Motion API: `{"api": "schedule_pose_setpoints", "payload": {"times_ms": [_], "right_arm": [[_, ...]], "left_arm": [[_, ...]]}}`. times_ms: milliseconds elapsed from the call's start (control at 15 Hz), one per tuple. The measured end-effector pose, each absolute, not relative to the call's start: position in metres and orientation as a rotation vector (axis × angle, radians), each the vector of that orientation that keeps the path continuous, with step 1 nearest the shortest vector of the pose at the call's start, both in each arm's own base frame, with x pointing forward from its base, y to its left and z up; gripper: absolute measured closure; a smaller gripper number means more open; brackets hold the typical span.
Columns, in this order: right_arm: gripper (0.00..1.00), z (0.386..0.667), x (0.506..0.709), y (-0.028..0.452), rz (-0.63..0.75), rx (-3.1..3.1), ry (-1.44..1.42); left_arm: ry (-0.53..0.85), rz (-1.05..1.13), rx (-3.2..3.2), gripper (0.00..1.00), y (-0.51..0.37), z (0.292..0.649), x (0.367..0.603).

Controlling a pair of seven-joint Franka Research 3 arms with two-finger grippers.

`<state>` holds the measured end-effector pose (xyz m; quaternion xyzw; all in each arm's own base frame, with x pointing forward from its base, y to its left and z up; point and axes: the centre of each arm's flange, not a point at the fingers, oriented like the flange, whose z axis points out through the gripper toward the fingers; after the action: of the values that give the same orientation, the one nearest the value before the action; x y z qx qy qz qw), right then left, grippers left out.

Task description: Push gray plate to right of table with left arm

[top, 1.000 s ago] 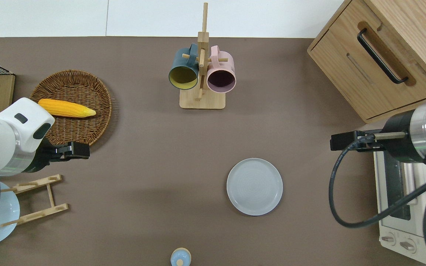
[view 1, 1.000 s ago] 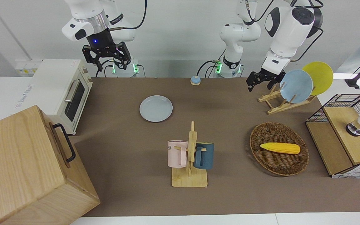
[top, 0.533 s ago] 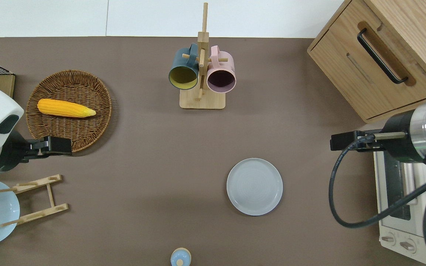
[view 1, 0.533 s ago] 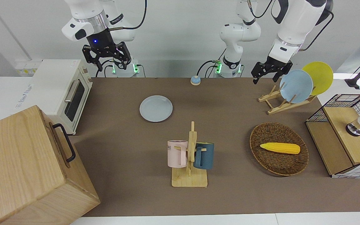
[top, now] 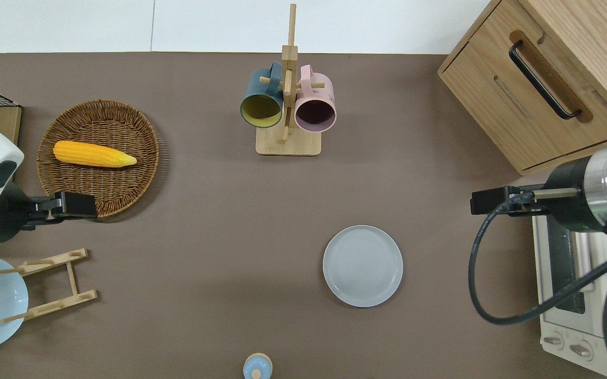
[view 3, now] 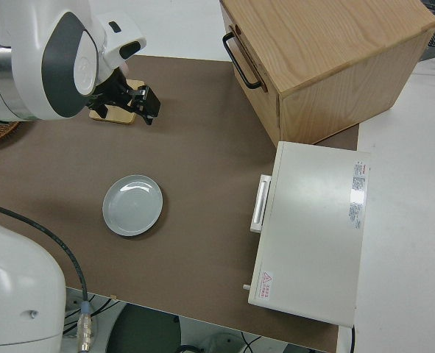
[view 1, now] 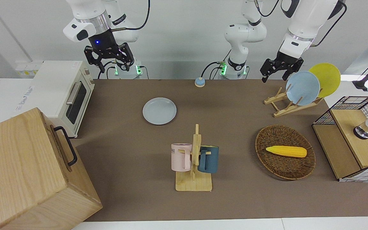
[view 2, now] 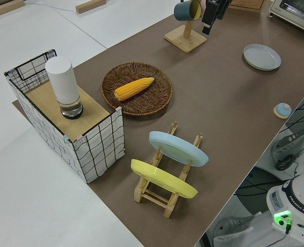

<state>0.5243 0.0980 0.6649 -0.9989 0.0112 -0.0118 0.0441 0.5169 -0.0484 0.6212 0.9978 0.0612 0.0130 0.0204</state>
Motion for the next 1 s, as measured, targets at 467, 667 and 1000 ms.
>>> {"api": "schedule_pose_setpoints", "payload": {"times_ms": [467,667,1000], "right_arm": [[0.00,0.6649,0.5243,0.0980,-0.036,-3.053,0.034],[0.00,0.6649,0.5243,0.0980,-0.036,-3.053,0.034],[0.00,0.6649,0.5243,0.0980,-0.036,-3.053,0.034]], "left_arm": [[0.191,0.049,3.094,0.00,-0.0480,0.6240,0.5171],[0.190,0.049,3.094,0.00,-0.0482,0.6241,0.5171],[0.190,0.050,3.094,0.00,-0.0482,0.6242,0.5171]]}}
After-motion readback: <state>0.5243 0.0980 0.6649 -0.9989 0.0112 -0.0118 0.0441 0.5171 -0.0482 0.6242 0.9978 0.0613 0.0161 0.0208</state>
